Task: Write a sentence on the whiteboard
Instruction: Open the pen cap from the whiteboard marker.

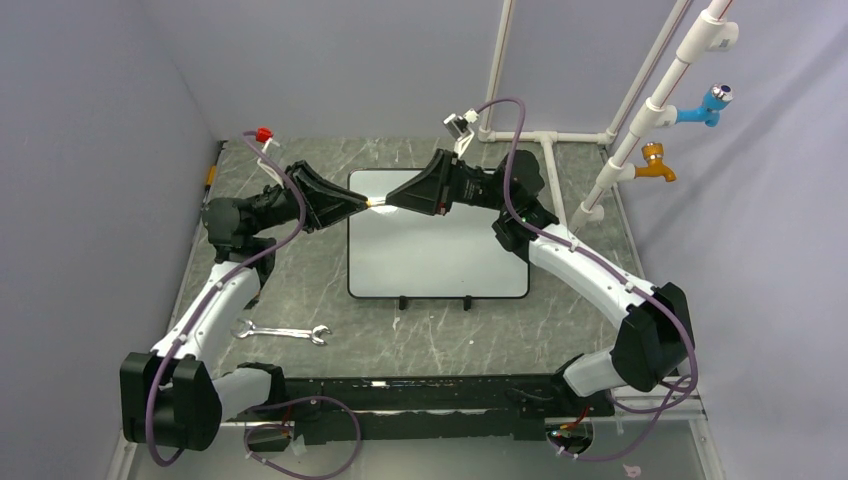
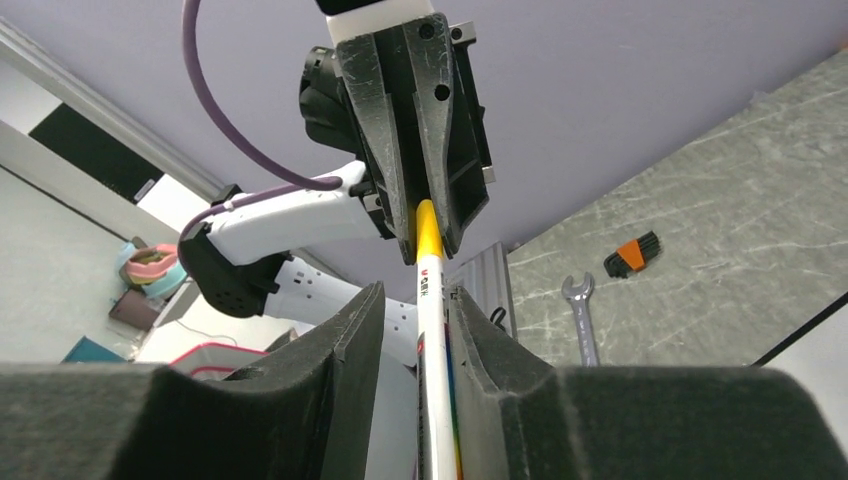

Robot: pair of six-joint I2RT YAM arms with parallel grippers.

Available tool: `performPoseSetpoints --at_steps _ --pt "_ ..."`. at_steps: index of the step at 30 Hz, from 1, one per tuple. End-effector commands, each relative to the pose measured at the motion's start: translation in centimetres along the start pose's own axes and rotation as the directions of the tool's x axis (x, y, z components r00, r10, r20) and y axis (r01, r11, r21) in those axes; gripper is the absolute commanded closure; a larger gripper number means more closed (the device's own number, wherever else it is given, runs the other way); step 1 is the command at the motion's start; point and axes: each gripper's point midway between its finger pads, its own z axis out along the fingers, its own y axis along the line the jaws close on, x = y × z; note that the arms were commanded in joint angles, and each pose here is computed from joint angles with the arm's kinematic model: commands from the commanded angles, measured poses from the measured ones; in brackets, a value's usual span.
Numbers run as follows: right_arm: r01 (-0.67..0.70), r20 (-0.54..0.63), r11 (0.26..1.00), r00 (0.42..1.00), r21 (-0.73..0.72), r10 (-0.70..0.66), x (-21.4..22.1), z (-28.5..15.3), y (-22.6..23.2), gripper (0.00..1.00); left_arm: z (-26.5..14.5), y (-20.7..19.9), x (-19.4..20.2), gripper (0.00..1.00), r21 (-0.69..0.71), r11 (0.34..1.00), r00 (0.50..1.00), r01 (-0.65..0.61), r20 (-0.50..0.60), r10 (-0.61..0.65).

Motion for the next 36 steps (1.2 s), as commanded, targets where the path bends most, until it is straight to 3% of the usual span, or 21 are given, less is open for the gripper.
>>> performPoseSetpoints --at_steps 1,25,28,31,36 --pt "0.070 -0.025 0.996 0.997 -0.054 -0.071 -0.6 0.3 2.0 0.69 0.1 -0.9 -0.9 1.00 0.011 0.997 0.997 -0.077 -0.001 0.077" --pt "0.075 -0.065 0.995 0.995 -0.069 -0.080 0.0 0.9 2.0 0.78 -0.4 -0.3 -1.2 1.00 -0.023 0.996 0.996 -0.086 0.000 0.086" --pt "0.072 -0.069 0.995 0.995 -0.071 -0.077 0.1 1.0 1.9 0.84 -0.4 -0.1 -1.2 1.00 -0.027 0.996 0.997 -0.082 -0.001 0.082" --pt "0.073 -0.076 0.995 0.994 -0.068 -0.078 0.2 1.1 1.8 1.00 -0.4 0.0 -1.1 1.00 -0.028 0.997 0.997 -0.078 -0.004 0.078" --pt "0.081 -0.088 0.996 0.993 -0.044 -0.085 0.6 0.9 1.4 1.00 -0.4 0.1 -1.1 1.00 -0.041 0.996 0.997 -0.082 -0.013 0.081"
